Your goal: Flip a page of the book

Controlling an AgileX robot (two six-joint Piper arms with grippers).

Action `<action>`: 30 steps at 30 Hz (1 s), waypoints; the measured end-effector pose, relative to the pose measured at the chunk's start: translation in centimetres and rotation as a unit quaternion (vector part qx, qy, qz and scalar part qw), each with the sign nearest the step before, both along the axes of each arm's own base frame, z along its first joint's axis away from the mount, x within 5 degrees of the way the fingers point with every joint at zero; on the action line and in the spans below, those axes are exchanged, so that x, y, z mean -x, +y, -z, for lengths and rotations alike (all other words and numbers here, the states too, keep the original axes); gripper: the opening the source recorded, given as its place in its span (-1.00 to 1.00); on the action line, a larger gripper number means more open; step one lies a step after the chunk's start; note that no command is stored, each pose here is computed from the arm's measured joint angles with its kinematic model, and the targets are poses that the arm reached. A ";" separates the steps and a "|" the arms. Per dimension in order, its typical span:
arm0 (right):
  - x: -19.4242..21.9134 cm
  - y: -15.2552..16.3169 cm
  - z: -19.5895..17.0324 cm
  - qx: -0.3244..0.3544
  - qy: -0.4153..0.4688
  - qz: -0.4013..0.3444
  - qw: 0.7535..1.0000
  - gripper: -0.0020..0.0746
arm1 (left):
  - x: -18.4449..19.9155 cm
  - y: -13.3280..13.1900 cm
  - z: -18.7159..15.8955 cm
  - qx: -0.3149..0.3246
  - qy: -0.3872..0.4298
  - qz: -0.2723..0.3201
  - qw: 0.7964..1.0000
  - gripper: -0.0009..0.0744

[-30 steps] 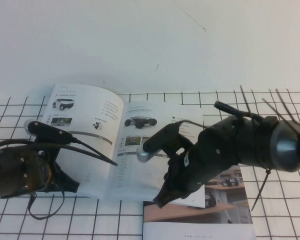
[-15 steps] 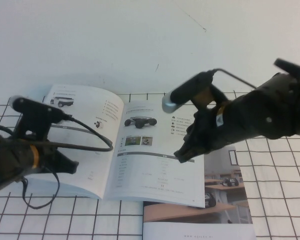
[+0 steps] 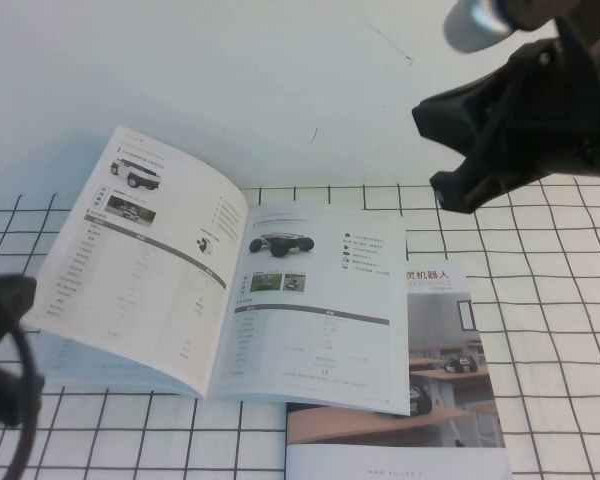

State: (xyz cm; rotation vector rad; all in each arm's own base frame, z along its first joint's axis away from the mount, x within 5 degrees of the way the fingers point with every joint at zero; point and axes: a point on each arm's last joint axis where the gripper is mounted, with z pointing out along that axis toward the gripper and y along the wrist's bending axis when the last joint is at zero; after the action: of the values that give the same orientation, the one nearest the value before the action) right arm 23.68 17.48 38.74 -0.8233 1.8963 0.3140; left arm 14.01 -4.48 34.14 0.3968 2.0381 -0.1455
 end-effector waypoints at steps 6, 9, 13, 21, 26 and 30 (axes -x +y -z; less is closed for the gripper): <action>2.9 -1.0 -3.2 -0.039 -0.052 -0.056 0.996 -0.94 | 5.7 -0.2 -0.4 0.040 0.041 0.090 0.994 -0.98; 4.2 -1.3 -4.2 -0.056 -0.063 -0.081 0.993 -0.94 | 7.6 -0.3 -0.2 0.058 0.071 0.120 0.989 -0.98; 5.8 -1.8 -4.5 -0.043 -0.050 -0.117 0.991 -0.94 | 10.0 -0.1 0.0 0.065 0.093 0.151 0.982 -0.98; 9.2 -3.7 -2.1 -0.012 -0.010 -0.145 0.989 -0.94 | 16.9 1.7 0.0 0.150 0.019 0.142 0.978 -0.98; 11.8 -5.9 0.3 -0.042 -0.006 -0.117 0.992 -0.94 | 19.5 3.6 1.8 0.173 0.014 0.066 0.983 -0.98; 13.6 -7.7 1.5 -0.081 -0.048 -0.088 0.992 -0.94 | 19.0 4.2 2.7 0.147 0.027 0.031 0.988 -0.98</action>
State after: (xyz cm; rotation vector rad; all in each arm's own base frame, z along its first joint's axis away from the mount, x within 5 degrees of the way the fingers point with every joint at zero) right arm 10.09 9.80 37.29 -0.8802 1.6880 0.5214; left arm -4.96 -0.27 31.41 0.2718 2.0188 -0.4930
